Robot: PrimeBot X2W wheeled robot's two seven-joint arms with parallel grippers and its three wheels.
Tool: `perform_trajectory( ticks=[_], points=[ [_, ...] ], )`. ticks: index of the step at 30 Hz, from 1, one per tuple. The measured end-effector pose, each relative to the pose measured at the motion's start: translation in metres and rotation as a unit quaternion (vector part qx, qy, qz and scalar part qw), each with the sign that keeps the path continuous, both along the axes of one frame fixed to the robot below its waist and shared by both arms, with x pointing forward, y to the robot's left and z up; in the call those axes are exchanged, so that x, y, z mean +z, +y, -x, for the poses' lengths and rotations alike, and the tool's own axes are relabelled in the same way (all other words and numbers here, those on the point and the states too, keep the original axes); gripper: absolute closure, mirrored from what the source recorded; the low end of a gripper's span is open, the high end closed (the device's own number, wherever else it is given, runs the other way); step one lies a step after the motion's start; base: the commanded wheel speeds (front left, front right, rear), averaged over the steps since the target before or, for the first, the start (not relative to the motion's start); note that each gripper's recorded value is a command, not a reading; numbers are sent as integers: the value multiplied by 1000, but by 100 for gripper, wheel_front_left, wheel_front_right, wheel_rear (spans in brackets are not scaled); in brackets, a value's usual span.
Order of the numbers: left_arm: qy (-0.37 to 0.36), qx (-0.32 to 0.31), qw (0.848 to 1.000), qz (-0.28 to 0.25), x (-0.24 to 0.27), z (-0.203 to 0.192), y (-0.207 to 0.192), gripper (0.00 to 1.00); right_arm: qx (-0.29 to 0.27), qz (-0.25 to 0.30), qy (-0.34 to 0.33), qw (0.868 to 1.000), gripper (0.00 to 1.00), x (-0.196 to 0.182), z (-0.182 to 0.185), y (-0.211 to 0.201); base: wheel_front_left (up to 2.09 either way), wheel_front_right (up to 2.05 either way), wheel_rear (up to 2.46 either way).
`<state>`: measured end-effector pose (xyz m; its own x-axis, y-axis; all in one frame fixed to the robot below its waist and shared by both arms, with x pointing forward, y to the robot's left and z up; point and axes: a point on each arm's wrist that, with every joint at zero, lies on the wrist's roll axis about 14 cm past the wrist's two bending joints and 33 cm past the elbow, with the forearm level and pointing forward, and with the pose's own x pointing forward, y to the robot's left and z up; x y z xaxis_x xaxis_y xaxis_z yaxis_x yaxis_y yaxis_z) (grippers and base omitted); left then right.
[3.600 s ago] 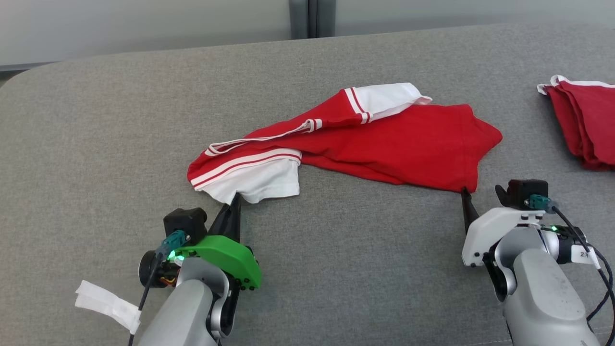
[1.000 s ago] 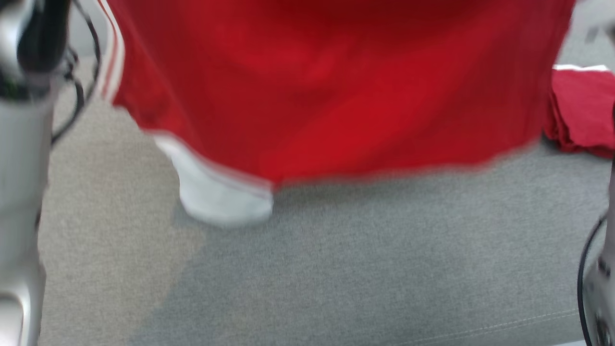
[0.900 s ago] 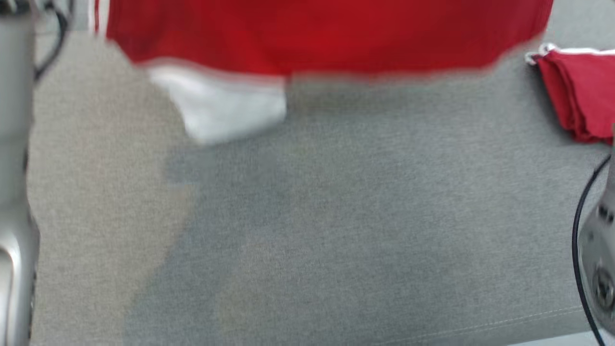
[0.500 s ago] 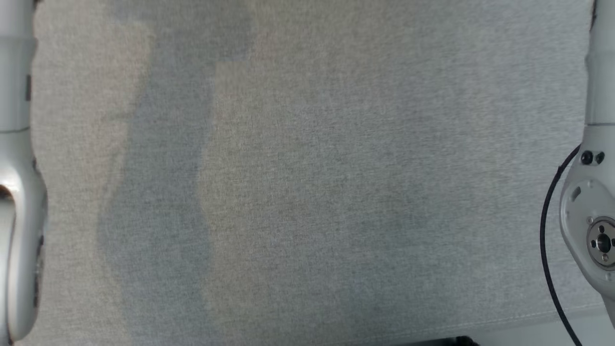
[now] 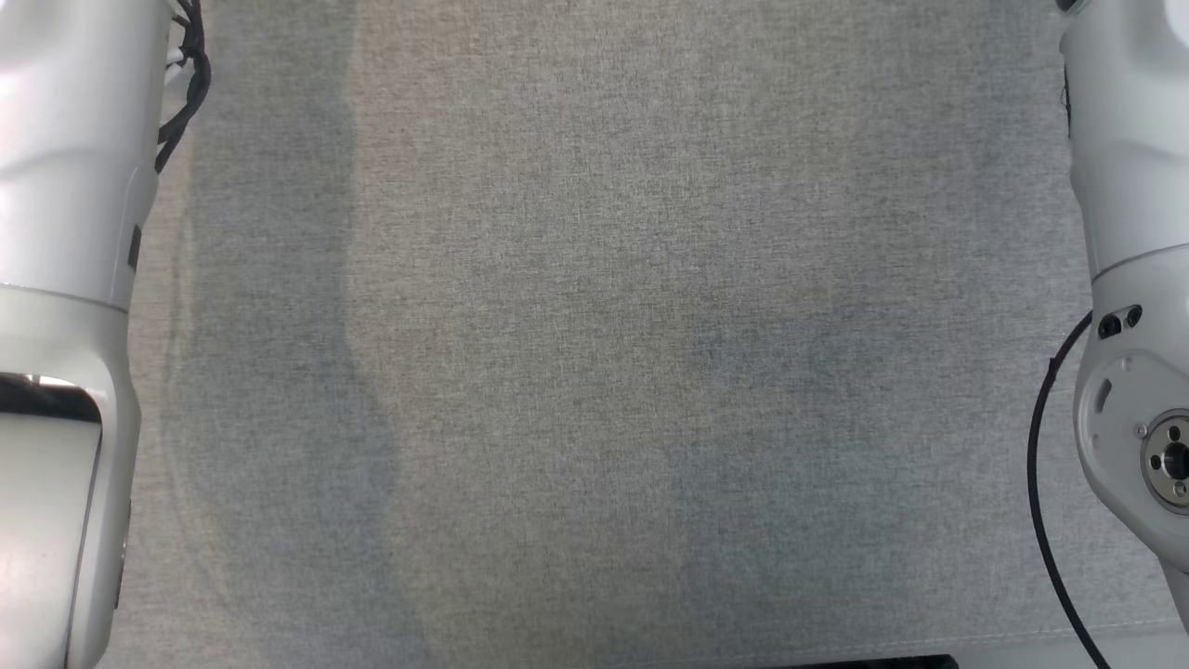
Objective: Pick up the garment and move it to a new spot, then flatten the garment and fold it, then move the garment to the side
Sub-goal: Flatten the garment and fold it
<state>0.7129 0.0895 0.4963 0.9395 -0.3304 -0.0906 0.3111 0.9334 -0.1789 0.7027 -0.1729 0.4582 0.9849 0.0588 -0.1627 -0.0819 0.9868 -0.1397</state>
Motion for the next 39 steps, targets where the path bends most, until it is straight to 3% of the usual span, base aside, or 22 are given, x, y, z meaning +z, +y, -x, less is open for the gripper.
perform_trajectory(
  ticks=[5,9,17,29,39],
  points=[
    [21,4,1000,6,7,16,7,100,8,-2,19,1000,100,7,14,3,0,0,0],
    [46,-5,998,35,1,48,3,100,0,-28,55,998,100,-8,47,-1,0,0,0],
    [69,0,994,86,-18,140,16,100,-27,-88,74,993,100,-19,124,-11,0,0,0],
    [94,-47,990,97,-11,274,4,100,-11,-113,61,992,100,-4,209,2,0,0,0],
    [103,-25,984,146,-1,367,-5,100,-24,-178,40,983,100,-13,285,-4,0,0,0]
  ],
)
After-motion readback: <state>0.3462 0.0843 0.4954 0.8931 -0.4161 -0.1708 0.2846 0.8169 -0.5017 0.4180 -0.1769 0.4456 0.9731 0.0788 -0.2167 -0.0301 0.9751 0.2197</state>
